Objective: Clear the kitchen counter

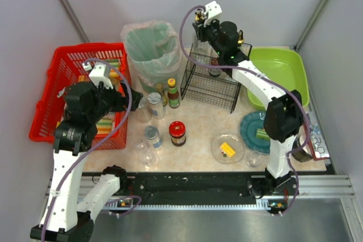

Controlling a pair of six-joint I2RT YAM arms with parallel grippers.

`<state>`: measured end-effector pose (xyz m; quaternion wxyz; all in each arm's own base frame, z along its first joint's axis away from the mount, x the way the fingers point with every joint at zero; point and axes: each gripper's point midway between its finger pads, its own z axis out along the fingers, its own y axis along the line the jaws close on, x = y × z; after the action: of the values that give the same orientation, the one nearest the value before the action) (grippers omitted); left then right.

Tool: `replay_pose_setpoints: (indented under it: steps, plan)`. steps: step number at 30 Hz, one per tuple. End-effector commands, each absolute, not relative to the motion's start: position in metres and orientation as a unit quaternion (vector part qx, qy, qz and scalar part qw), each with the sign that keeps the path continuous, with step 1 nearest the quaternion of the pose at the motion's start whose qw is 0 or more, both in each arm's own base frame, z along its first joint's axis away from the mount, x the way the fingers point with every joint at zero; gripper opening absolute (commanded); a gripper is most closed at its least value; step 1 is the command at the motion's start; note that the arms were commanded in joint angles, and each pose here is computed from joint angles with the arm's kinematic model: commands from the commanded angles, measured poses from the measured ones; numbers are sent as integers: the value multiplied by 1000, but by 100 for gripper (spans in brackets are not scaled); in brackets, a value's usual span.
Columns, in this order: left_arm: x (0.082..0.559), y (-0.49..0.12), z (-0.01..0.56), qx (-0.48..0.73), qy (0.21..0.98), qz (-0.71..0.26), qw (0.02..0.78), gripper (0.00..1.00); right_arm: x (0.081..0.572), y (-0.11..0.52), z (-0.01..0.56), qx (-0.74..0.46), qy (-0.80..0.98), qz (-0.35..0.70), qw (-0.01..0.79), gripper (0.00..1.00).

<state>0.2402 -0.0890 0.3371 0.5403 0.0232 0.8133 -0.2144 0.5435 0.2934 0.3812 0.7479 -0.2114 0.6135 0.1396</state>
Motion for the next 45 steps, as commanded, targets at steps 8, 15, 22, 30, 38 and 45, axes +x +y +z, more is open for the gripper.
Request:
replay_pose_setpoints:
  steps: [8,15,22,30,38,45]
  plan:
    - [243,-90,345,32,801,-216,558,96,563,298,383,-174,584,176,773,0]
    - [242,-89,343,30,802,-213,558,96,574,299,354,-160,608,176,757,0]
    - [241,-89,342,31,802,-213,558,96,570,298,359,-153,609,184,756,43]
    - [238,-89,346,32,798,-217,562,96,545,289,420,-135,570,208,783,88]
    - [231,-90,352,33,792,-224,567,96,512,271,488,-121,533,219,808,93]
    - [223,-98,353,42,788,-248,562,97,461,250,501,-133,591,223,764,93]
